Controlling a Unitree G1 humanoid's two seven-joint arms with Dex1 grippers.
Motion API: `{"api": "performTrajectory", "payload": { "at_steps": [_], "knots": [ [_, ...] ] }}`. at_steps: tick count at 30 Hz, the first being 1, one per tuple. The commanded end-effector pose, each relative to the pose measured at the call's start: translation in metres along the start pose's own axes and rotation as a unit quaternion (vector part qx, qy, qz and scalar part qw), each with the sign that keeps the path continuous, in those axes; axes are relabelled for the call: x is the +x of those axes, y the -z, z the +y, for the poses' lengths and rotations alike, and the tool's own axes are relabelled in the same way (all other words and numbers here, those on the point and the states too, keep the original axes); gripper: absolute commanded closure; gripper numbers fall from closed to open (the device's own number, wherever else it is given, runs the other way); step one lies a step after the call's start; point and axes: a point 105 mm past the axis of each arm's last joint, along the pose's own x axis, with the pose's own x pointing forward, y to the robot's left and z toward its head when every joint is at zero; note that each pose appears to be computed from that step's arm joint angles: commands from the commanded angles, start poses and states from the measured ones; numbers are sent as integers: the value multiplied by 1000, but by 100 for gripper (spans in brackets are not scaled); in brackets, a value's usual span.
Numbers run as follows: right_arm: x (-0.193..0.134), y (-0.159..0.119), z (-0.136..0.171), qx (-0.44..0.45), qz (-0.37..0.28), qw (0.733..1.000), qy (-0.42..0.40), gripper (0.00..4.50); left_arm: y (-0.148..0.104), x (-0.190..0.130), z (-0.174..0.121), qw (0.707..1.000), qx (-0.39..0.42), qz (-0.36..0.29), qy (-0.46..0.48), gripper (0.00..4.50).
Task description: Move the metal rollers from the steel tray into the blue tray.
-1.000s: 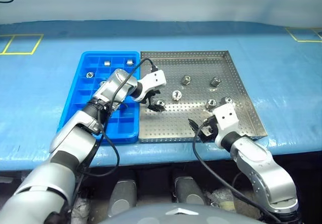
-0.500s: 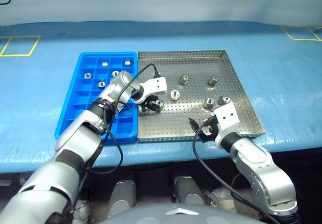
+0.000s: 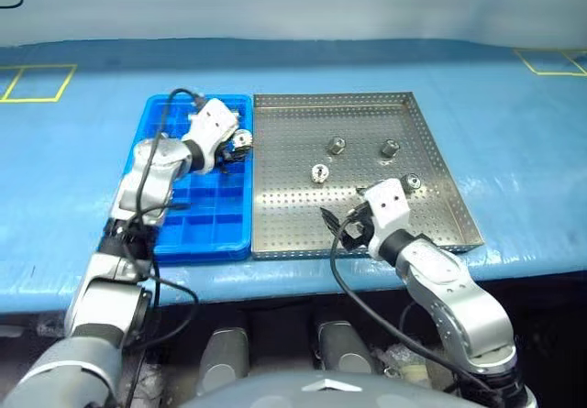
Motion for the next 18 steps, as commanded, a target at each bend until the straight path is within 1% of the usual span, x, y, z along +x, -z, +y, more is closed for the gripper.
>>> {"api": "performTrajectory", "payload": {
  "at_steps": [1,4,6,10,15,18],
  "knots": [
    [15,-23,25,-25,-42,996,-70,0,0,-34,26,989,-47,-53,-132,283],
    [25,-33,42,-42,-55,991,-118,0,24,-54,38,971,-75,-43,-222,283],
    [28,-35,47,-49,-57,988,-133,0,34,-61,44,960,-88,-39,-264,283],
    [29,-35,50,-52,-58,987,-143,0,49,-65,51,946,-92,-20,-312,283],
    [27,-32,48,-46,-55,988,-135,0,63,-52,47,947,-112,-2,-300,283],
    [25,-30,45,-42,-53,990,-124,0,66,-40,42,954,-121,4,-275,283]
  ]
}}
